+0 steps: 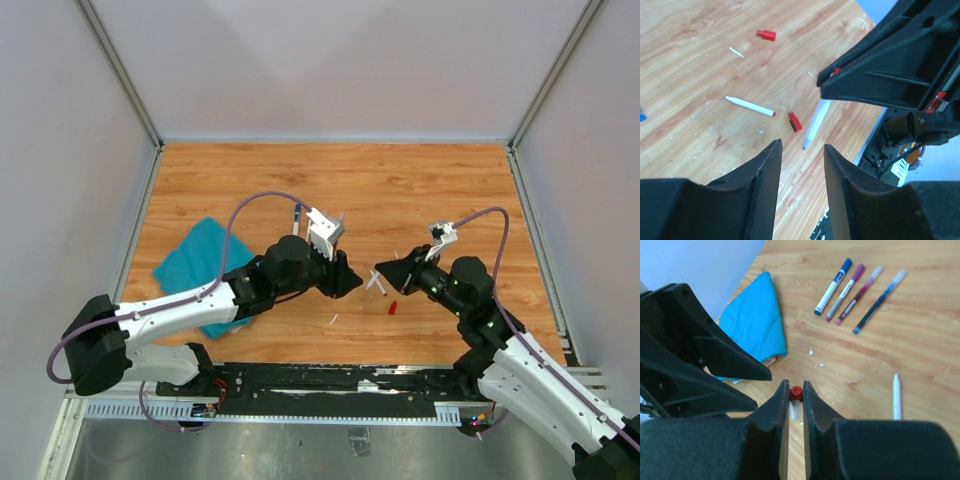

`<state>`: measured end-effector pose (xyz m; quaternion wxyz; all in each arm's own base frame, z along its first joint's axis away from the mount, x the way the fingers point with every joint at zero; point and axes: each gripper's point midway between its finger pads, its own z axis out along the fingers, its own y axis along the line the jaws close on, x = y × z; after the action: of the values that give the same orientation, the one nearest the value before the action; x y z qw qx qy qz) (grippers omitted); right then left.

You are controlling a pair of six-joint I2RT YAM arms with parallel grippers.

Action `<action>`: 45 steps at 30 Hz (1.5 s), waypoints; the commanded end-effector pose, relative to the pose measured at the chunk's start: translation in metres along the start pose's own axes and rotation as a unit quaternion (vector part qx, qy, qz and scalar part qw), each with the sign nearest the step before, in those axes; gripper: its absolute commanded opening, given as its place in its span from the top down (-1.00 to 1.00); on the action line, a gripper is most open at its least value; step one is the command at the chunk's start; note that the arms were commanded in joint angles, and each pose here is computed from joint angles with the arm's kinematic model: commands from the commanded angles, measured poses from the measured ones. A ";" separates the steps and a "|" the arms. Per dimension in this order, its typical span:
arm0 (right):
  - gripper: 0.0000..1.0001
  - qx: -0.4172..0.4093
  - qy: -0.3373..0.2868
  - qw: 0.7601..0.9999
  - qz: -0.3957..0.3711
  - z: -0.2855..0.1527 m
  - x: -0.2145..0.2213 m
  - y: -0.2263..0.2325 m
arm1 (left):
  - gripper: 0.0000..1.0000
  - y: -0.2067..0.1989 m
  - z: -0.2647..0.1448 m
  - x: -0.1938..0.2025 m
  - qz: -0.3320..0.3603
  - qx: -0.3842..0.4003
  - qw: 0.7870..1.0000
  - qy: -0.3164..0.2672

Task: Insert the pens into the pen caps
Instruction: Adjust the pen.

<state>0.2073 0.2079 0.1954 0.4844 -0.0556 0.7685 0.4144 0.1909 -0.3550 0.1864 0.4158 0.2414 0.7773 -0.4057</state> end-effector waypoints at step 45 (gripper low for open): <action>0.99 -0.117 -0.057 0.410 -0.903 -0.009 0.053 0.123 | 0.00 0.038 -0.076 -0.064 -0.027 -0.118 0.989 -0.081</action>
<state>0.1092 0.2991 0.2113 0.6133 -0.7467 0.2299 -0.1157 0.2146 -0.2691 0.2236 0.4789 0.1358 0.8032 -0.3271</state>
